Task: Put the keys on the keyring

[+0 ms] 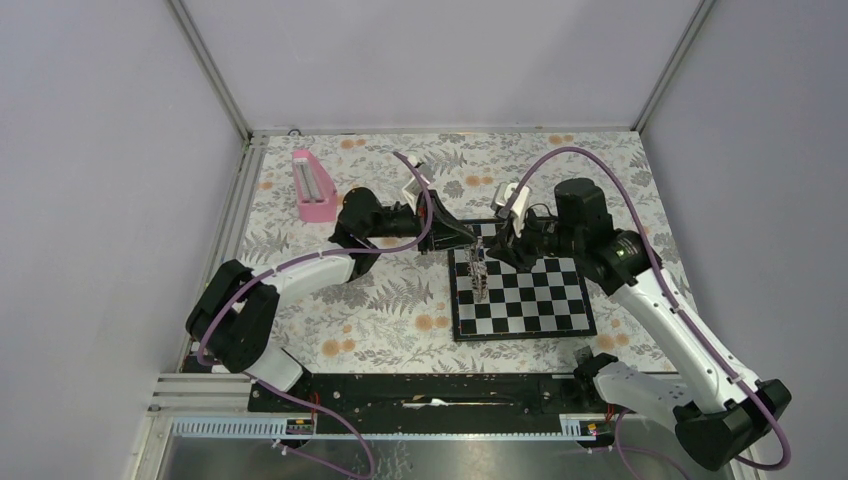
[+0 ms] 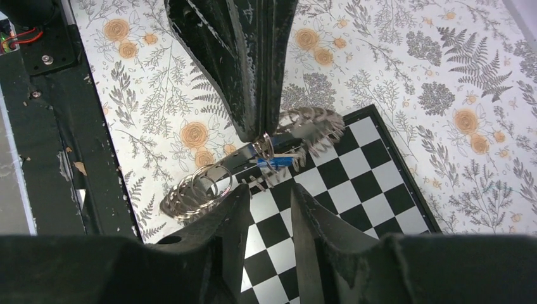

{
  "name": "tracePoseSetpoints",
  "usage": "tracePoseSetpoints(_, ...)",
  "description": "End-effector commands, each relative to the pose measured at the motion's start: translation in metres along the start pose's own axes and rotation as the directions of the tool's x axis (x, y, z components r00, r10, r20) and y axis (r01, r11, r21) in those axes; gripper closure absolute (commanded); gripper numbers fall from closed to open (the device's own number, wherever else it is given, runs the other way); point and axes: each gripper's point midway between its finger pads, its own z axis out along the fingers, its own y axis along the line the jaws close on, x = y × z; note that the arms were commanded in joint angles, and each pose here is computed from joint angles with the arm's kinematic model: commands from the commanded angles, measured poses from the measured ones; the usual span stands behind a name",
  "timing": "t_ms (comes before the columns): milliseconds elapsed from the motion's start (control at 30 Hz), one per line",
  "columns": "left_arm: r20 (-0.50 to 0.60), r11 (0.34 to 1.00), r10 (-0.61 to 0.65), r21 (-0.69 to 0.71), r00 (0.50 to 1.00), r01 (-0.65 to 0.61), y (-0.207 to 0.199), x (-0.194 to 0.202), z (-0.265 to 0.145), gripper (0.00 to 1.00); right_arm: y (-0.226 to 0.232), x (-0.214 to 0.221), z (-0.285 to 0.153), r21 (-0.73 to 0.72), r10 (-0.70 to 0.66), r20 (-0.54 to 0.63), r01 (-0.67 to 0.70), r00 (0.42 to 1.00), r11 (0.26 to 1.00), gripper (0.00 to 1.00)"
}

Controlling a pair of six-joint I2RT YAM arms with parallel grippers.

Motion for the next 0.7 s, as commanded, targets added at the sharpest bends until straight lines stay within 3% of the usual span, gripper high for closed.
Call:
tracePoseSetpoints(0, 0.034, 0.993, 0.094, 0.075, 0.995, -0.097, -0.017, -0.014, -0.002, 1.00, 0.001, -0.011, -0.007, -0.009, -0.034, 0.041, 0.034, 0.999, 0.999, 0.64)
tracePoseSetpoints(667, 0.011, 0.985, 0.109, 0.134, 0.994, -0.110, -0.026, -0.005, -0.005, 1.00, 0.018, -0.032, 0.002, -0.166, -0.002, 0.099, 0.019, 0.995, 0.986, 0.65)
